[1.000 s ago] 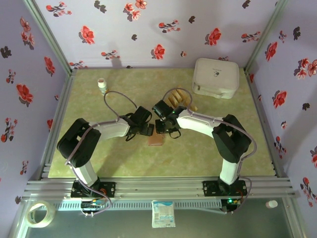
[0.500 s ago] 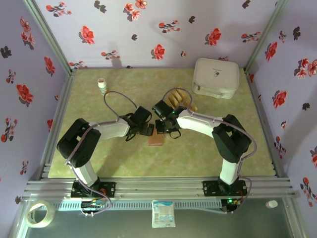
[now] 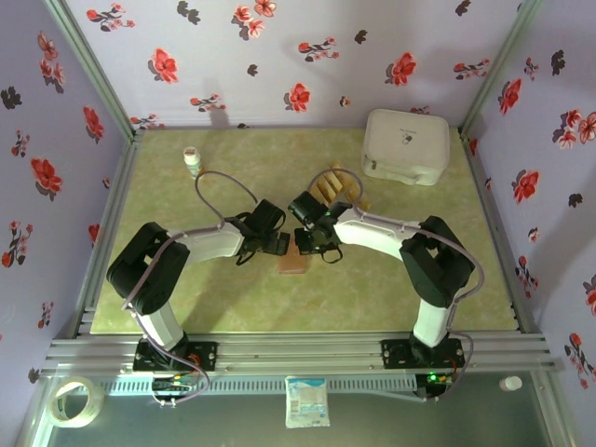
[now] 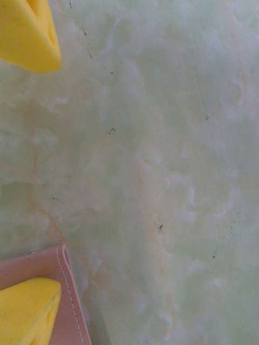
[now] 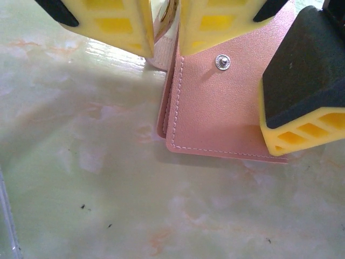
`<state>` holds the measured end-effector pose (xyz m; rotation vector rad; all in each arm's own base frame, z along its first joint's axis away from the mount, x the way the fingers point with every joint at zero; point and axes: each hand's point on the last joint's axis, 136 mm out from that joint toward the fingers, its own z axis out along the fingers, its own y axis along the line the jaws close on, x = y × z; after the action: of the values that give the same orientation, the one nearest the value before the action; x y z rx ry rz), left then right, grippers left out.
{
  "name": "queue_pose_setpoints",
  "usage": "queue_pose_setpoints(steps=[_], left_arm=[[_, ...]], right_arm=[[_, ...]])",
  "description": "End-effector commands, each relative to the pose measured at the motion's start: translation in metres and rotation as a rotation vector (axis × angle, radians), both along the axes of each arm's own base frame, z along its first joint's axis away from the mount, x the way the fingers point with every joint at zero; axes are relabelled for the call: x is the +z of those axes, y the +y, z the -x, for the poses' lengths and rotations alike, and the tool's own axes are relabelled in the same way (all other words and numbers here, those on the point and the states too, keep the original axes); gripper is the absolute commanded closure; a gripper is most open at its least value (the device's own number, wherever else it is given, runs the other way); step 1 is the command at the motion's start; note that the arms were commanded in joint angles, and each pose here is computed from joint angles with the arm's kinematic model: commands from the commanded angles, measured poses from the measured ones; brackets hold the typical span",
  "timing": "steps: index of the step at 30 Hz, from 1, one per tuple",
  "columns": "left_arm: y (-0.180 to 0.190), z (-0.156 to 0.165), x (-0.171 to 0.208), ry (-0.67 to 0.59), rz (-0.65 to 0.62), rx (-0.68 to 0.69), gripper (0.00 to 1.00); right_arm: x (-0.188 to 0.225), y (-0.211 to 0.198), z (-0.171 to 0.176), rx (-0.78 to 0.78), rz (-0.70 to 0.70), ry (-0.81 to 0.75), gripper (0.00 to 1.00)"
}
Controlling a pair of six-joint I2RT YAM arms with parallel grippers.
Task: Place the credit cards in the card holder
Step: Close the button on the card holder.
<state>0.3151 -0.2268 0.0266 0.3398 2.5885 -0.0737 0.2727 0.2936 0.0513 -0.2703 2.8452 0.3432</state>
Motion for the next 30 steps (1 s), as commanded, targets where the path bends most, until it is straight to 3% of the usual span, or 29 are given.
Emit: queue_pose_setpoints(steps=[1, 30], left_arm=[[0.02, 0.025, -0.023, 0.087, -0.106, -0.018, 0.02], [0.019, 0.026, -0.023, 0.086, -0.105, -0.021, 0.02]], right_arm=[[0.012, -0.005, 0.003, -0.006, 0.003, -0.023, 0.81], [0.005, -0.004, 0.004, -0.003, 0.011, -0.009, 0.83]])
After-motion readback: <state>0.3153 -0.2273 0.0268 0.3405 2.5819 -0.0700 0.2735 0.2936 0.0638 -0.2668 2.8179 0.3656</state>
